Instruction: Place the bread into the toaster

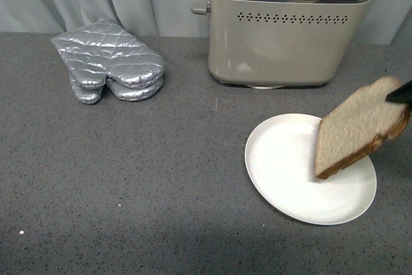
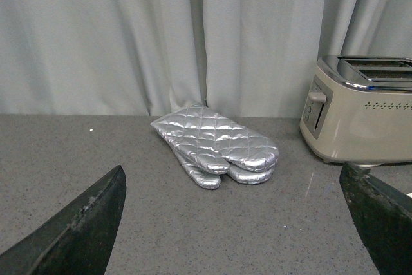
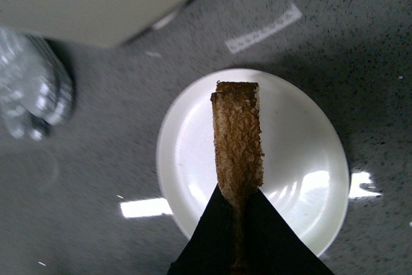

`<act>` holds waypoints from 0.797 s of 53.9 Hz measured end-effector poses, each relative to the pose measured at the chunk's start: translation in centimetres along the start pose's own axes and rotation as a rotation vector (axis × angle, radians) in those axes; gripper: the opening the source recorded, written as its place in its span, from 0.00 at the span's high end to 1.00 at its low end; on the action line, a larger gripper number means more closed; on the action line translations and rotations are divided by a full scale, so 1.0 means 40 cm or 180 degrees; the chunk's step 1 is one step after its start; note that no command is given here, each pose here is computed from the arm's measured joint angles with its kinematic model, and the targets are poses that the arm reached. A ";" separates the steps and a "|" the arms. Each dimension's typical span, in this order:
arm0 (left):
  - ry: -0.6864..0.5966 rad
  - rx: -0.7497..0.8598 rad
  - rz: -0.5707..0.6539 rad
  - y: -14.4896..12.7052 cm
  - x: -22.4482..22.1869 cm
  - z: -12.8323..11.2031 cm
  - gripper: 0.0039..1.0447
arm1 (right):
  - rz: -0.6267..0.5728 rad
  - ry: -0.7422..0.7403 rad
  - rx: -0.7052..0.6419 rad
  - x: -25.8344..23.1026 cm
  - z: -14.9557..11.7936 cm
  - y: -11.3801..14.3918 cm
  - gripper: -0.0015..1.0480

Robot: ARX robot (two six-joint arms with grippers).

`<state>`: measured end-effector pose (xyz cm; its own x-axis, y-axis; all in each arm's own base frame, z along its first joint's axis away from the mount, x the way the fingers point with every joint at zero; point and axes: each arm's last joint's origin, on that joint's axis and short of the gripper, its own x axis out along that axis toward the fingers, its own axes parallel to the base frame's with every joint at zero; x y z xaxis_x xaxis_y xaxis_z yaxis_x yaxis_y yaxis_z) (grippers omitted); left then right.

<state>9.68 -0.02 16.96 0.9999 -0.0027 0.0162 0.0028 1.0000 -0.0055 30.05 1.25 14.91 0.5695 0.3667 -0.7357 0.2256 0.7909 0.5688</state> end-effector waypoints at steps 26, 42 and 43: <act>0.0000 0.0000 0.0001 0.000 0.000 0.000 0.06 | 0.0054 -0.1501 0.1585 -0.182 0.059 0.287 0.99; 0.0000 0.0000 0.0000 0.000 0.000 0.000 0.06 | 0.0099 -0.1655 0.2063 -0.128 0.108 0.417 0.99; 0.0000 0.0000 0.0000 0.000 0.000 0.000 0.06 | 0.0105 -0.1658 0.2074 -0.125 0.110 0.421 0.99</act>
<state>9.68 -0.02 16.96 0.9999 -0.0027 0.0162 0.0028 1.0000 -0.0055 34.48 10.60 29.80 0.8404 -0.0154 -0.5417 0.5233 0.2832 0.8037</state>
